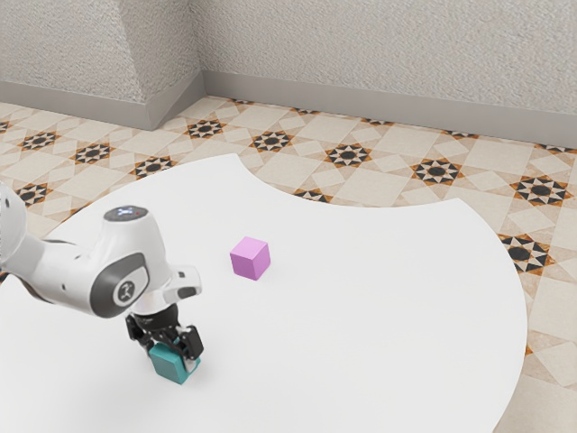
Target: Pick up the blue block with one arm, and put the blue block on the pink block with one arm
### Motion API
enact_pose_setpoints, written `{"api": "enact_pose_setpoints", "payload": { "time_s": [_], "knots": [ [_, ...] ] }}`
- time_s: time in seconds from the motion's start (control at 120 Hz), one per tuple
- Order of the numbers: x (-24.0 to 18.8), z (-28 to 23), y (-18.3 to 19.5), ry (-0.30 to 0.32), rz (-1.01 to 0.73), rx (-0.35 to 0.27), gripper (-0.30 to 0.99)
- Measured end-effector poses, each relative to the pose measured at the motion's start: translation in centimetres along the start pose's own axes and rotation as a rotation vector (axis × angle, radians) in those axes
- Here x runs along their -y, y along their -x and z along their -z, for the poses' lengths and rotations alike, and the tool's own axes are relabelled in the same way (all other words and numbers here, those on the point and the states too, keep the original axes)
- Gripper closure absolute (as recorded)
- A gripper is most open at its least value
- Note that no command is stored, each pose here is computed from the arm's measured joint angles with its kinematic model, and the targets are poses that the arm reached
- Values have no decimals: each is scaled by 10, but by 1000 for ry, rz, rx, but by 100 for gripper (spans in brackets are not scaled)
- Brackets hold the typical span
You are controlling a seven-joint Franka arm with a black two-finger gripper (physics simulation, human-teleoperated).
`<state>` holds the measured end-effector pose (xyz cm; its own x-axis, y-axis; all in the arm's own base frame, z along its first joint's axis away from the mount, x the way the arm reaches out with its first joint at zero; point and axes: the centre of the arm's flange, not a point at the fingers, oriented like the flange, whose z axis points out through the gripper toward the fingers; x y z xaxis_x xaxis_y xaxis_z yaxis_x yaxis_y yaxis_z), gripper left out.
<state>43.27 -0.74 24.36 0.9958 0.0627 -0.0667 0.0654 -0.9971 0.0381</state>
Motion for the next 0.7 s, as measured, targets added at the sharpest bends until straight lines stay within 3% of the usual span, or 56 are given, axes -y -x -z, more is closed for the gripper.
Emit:
{"api": "enact_pose_setpoints", "payload": {
  "time_s": [0.108,0.208,0.317,0.4,0.7],
  "knots": [
    [-3,4,-3,0,-17,-17,20],
    [-5,11,-9,-3,-33,-38,26],
    [-15,73,-69,-31,-88,-166,34],
    [-27,120,-122,-65,-123,-227,35],
    [-44,132,-195,-125,-154,-189,37]
  ]
}}
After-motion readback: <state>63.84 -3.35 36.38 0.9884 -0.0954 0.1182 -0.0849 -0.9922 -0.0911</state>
